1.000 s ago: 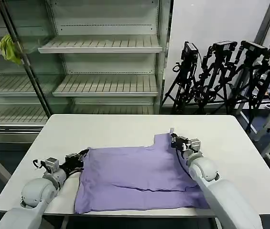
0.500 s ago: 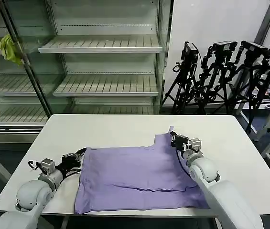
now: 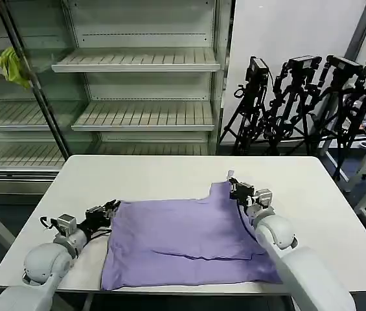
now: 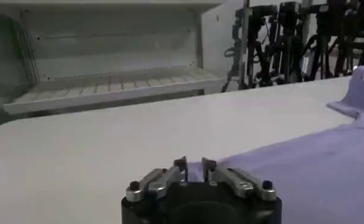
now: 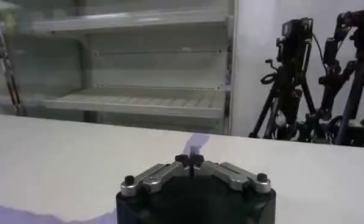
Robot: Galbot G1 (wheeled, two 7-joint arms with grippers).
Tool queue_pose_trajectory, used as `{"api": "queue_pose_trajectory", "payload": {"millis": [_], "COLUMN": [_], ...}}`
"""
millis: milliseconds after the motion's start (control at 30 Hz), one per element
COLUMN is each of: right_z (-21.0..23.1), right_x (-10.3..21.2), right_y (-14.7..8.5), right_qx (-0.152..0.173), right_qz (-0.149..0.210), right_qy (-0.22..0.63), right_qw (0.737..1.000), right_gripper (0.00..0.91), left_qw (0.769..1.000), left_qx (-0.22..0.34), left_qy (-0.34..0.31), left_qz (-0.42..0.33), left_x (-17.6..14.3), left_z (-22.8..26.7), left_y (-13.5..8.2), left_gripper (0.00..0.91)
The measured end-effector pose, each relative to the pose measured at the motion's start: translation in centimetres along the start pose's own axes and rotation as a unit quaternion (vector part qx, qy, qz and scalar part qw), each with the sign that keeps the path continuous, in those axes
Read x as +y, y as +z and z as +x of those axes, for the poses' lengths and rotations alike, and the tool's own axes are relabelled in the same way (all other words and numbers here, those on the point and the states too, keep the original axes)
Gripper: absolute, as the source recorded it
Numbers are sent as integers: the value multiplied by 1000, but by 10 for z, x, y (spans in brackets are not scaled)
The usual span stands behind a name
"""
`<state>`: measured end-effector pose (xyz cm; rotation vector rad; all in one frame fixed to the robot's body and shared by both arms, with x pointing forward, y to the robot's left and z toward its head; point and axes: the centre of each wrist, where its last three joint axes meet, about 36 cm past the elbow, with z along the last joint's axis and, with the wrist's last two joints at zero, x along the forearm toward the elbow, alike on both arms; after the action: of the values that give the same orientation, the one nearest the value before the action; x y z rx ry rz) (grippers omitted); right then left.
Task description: Fold and organize the clothes.
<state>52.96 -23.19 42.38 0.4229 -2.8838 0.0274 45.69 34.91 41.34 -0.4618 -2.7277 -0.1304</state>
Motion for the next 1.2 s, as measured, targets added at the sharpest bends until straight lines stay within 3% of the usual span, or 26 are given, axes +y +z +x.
{"api": "queue_pose_trajectory", "payload": {"millis": [433,467,567,667,1000,1200], "right_z": [-2,-2,-2,-2,1,2], "right_x": [9,9,9,9,10,10], "right_y": [1,1,0,0,1,0], "right_qx": [0,0,-1,-1,-3,-6], "right_qz": [1,1,1,1,-2,-2], "right_qy": [-8,-8,-8,-9,-10,-10], "right_qw": [1000,1000,1000,1000,1000,1000], "right_gripper": [0,0,0,0,0,0], "left_qw": [1000,1000,1000,1000,1000,1000], "left_qx": [13,13,13,13,15,16], "left_qy": [1,1,1,3,10,11], "left_qz": [-7,-7,-7,-8,-11,-11], "left_x": [6,6,6,5,2,3], "left_z": [-18,-19,-19,-19,-19,-16], "left_y": [5,5,6,7,11,13], "left_gripper": [907,877,403,262,71,30]}}
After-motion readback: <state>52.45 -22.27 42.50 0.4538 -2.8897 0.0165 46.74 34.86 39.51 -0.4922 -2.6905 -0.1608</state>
